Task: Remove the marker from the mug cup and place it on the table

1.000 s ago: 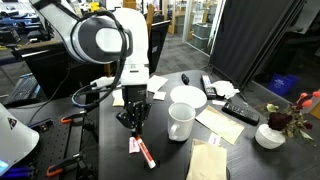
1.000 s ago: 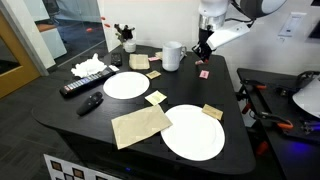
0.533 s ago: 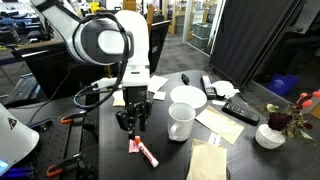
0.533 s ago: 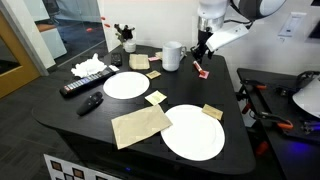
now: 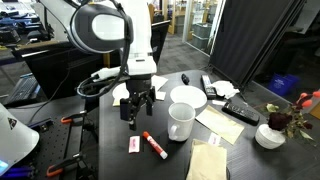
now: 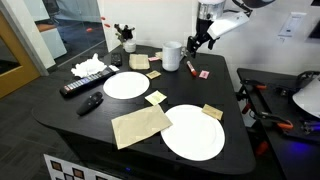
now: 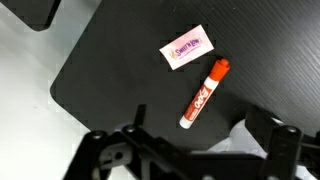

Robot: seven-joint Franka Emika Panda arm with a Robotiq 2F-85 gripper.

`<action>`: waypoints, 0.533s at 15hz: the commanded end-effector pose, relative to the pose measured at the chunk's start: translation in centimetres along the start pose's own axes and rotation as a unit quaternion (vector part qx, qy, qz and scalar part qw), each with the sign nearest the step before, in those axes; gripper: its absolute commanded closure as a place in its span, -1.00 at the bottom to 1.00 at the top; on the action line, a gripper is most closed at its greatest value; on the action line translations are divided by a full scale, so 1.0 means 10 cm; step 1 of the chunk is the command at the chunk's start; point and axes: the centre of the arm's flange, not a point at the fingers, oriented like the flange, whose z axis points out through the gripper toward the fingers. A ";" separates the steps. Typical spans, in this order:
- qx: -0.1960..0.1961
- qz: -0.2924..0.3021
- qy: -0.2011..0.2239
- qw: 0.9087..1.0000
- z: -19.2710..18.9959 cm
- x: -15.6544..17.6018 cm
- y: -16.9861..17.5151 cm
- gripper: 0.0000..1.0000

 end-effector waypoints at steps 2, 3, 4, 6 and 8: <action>0.039 -0.042 -0.019 0.998 -0.52 0.14 0.21 -1.00; 0.046 -0.052 -0.025 0.997 -0.60 0.16 0.23 -1.00; 0.053 -0.060 -0.029 0.996 -0.69 0.18 0.27 -1.00; 0.063 -0.076 -0.033 0.995 -0.86 0.22 0.34 -1.00; 0.071 -0.090 -0.032 0.993 -1.02 0.26 0.40 -1.00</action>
